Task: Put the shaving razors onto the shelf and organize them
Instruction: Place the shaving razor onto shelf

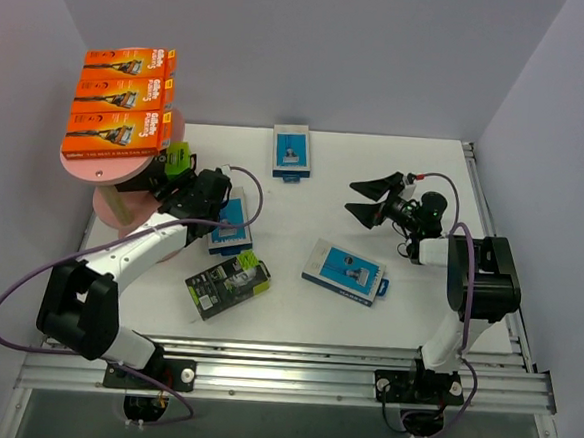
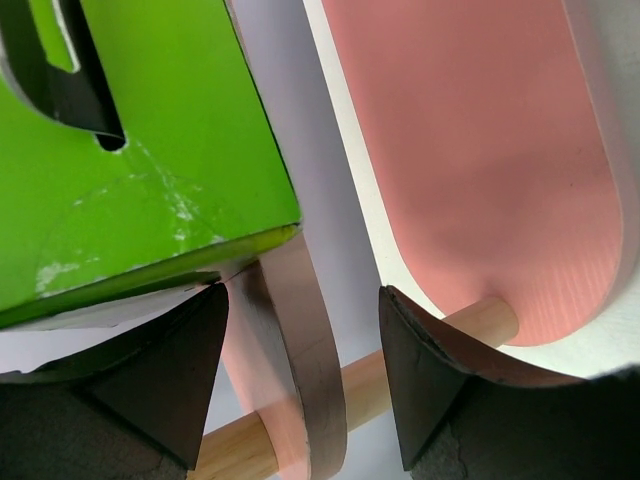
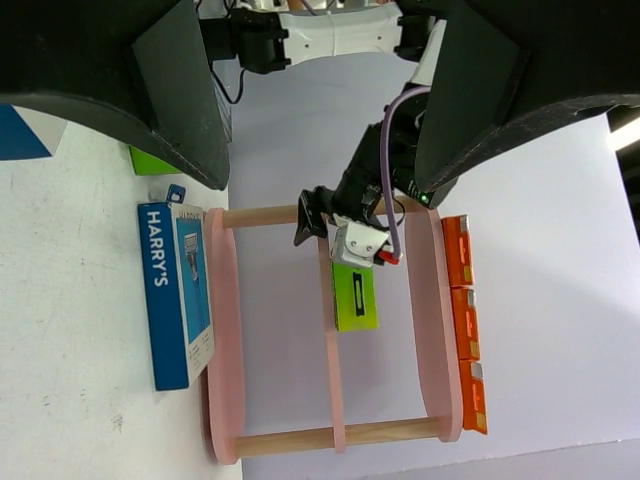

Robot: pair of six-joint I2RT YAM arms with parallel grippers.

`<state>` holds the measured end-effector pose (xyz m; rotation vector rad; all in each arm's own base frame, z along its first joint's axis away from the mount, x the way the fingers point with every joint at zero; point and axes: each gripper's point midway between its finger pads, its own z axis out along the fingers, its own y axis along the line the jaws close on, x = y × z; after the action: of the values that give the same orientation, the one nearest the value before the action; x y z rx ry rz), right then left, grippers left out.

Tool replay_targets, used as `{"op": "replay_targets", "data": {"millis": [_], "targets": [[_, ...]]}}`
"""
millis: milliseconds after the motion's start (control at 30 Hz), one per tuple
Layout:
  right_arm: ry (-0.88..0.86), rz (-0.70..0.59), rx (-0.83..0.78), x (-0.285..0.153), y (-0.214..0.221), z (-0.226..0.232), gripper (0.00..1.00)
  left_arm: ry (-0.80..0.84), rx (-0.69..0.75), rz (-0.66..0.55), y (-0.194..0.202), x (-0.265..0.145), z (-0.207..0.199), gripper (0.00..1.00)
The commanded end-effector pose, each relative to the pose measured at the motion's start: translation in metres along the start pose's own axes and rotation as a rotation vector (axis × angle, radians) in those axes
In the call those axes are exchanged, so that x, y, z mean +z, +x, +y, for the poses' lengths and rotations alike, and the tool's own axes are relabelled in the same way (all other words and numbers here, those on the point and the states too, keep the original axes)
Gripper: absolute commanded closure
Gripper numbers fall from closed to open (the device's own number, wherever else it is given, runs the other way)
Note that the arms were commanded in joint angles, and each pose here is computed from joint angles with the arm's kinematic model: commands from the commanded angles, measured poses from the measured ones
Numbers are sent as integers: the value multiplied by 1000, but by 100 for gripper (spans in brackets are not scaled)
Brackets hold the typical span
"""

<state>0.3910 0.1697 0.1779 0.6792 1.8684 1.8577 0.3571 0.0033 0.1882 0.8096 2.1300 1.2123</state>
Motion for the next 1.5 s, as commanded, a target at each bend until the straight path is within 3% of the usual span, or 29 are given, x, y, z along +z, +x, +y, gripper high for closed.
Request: {"op": "replay_targets", "data": {"millis": [0,400,1467], "targets": [[-222,25,-294,-8,8,51,29,-68,-37,-1,-8,2,19,29],[-239,29,-284,-7,7,51,29,-136,25,32,-14,14,22,29],[-243,-21,-272,-16,-14,45,29,-185,29,32,-52,50,34,29]]}}
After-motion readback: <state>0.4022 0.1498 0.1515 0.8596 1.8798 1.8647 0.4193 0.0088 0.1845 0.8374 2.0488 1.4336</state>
